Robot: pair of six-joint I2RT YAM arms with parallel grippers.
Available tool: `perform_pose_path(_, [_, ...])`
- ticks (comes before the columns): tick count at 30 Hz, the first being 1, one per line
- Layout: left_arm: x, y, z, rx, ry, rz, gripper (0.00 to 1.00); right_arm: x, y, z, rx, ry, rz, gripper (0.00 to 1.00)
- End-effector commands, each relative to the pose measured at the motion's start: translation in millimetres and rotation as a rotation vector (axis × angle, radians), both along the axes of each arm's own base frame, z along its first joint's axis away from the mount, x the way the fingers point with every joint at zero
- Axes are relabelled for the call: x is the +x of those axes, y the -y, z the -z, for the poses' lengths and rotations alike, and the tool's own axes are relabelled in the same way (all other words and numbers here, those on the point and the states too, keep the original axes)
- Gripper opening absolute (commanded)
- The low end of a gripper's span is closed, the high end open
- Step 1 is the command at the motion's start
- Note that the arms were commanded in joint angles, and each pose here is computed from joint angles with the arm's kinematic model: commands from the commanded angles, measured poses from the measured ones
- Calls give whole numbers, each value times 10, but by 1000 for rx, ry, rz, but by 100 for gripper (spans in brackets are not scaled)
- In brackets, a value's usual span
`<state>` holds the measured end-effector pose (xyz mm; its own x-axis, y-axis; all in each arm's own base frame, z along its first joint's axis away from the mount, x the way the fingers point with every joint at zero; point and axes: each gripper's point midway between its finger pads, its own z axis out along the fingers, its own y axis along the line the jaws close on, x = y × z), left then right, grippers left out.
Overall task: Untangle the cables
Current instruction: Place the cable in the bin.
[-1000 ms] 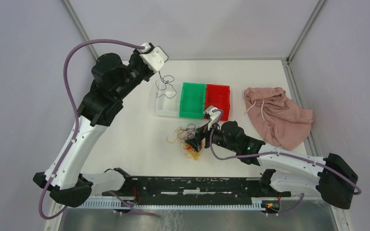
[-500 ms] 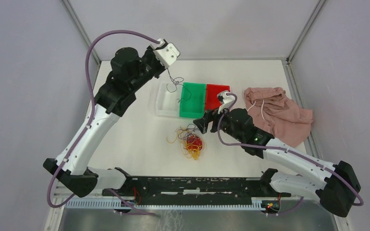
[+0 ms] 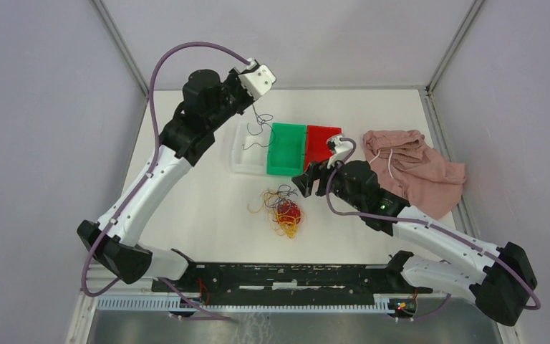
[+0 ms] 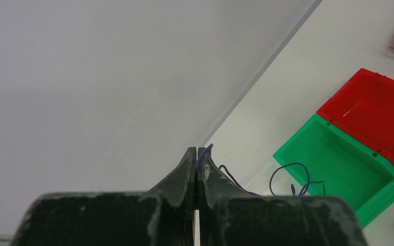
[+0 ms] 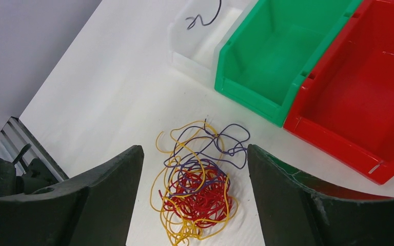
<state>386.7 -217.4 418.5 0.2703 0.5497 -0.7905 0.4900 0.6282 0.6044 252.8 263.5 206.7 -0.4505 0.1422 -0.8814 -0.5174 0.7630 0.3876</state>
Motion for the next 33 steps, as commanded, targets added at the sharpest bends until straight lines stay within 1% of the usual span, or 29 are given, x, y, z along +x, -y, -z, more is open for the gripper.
perform_pose_path(1, [182,-89,-1,-1,50,-36,3,22,71,-122,33,31,34,80])
perform_pose_path(7, [468,-288,382,47,29,-95,3,4,109,-105,28,32,41,80])
perform_pose_path(10, [593,-321,493,64,19,-109,3,-2,134,-76,24,30,47,80])
perform_pose_path(15, [741,-398,611,128,53,-143,3,-9,156,-28,19,24,53,80])
perform_pose_path(20, [847,-572,779,221,65,-236,3,12,163,36,11,17,59,79])
perform_pose_path(24, [933,-804,1002,314,31,-358,3,33,137,79,9,9,58,79])
perform_pose_path(26, [956,-862,1099,346,5,-389,3,51,125,111,7,3,60,79])
perform_pose_path(30, [945,-833,1259,343,-49,-373,3,78,109,137,7,-3,62,79])
perform_pose_path(33, [1004,-814,1345,334,-66,-384,3,84,126,154,4,-5,68,79])
